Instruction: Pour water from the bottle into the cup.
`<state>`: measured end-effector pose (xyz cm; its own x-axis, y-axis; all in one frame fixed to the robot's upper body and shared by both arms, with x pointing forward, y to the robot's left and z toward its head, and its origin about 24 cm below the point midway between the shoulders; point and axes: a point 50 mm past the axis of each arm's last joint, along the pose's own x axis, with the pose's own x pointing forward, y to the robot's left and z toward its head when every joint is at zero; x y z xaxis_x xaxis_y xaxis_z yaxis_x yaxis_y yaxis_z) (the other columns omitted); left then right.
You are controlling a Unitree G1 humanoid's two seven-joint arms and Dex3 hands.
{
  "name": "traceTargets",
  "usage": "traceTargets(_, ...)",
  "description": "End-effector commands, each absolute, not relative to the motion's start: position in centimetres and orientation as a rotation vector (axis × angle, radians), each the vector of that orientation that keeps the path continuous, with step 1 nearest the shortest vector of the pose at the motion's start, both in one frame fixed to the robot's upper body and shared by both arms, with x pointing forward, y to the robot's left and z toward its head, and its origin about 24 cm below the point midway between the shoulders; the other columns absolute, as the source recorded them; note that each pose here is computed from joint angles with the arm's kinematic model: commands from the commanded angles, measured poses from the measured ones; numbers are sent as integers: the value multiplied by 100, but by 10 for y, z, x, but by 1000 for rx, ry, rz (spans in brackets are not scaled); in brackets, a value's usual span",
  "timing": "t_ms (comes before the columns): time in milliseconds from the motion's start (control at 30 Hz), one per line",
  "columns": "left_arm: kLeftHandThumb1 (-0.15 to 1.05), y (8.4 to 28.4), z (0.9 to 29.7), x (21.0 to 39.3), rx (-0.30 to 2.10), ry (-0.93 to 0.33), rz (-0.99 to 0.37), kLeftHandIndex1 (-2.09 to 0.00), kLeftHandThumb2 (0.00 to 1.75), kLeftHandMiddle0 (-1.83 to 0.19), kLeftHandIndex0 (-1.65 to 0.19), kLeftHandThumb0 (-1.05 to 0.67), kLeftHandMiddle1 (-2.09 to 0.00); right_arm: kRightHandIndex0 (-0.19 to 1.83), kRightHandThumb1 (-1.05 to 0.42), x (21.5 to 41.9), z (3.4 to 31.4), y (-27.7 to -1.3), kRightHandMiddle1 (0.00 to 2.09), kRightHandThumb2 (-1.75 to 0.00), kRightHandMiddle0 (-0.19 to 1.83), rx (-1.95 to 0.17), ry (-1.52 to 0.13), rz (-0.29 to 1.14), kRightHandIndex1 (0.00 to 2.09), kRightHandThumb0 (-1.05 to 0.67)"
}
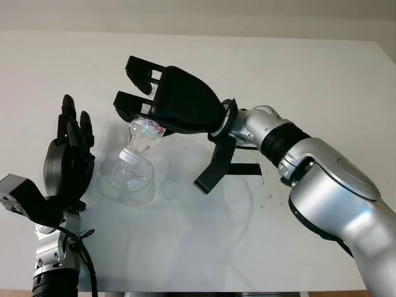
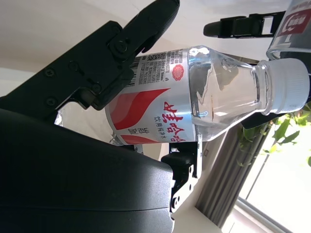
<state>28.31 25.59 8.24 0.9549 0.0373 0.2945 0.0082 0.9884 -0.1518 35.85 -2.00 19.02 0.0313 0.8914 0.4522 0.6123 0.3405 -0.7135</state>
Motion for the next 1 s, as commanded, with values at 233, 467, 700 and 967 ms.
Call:
traceTargets(233,105,254,65,277,-177,-235,27,0,68,19,19,-80,0,120,-103,361,203,-18,188,-8,44,-1334,-1663,327,209,-47)
traceTargets(467,105,256,65,278,-181,-231,35,0,67,19,19,-81,0,122,-105,363,208,-22,209,-25,97,-1177,-1482,328,209,-43)
traceTargets(700,105,257,66,278,-176,-233,30,0,68,19,19,-81,0,129,-105,375,213,-35,209,-24,110,-884,-1096,305,209,-36)
traceTargets(967,105,258,67,278,-174,-227,27,0,67,19,19,-81,0,128,-105,386,200,-51,209,-39,99,-514,-739,367,209,-35)
